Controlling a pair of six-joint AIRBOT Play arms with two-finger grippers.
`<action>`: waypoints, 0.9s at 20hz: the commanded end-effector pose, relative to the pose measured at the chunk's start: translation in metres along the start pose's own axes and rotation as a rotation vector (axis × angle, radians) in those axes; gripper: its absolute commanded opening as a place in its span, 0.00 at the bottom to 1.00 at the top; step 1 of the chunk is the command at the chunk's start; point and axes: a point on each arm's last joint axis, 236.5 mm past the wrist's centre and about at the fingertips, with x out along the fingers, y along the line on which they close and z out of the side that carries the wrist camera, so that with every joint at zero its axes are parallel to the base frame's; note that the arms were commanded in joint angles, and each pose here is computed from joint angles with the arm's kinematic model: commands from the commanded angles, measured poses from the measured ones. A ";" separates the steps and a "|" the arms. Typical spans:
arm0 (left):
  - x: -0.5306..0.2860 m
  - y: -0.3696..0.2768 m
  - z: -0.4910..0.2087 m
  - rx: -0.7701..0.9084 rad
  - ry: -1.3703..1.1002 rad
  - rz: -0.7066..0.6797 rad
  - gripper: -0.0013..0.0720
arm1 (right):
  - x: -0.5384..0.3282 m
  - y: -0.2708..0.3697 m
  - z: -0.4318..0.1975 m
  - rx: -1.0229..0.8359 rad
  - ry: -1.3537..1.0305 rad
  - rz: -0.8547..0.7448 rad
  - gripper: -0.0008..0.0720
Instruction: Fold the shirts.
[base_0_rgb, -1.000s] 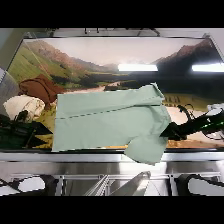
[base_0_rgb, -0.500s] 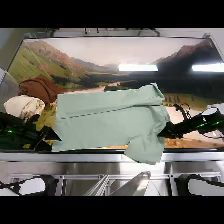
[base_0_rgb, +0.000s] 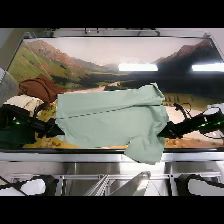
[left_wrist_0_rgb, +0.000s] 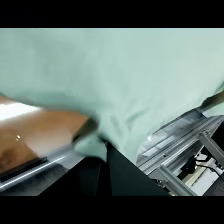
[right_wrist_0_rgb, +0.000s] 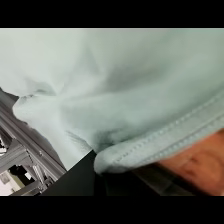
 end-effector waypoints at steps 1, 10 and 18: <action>-0.027 -0.015 0.010 0.022 -0.013 -0.022 0.05 | -0.024 0.002 0.001 0.006 -0.044 0.006 0.03; -0.047 0.013 0.008 0.001 -0.004 0.090 0.05 | -0.107 -0.017 0.012 0.240 -0.339 0.014 0.03; -0.076 -0.043 0.056 0.110 -0.158 -0.004 0.05 | -0.135 0.068 0.102 0.047 -0.627 0.248 0.04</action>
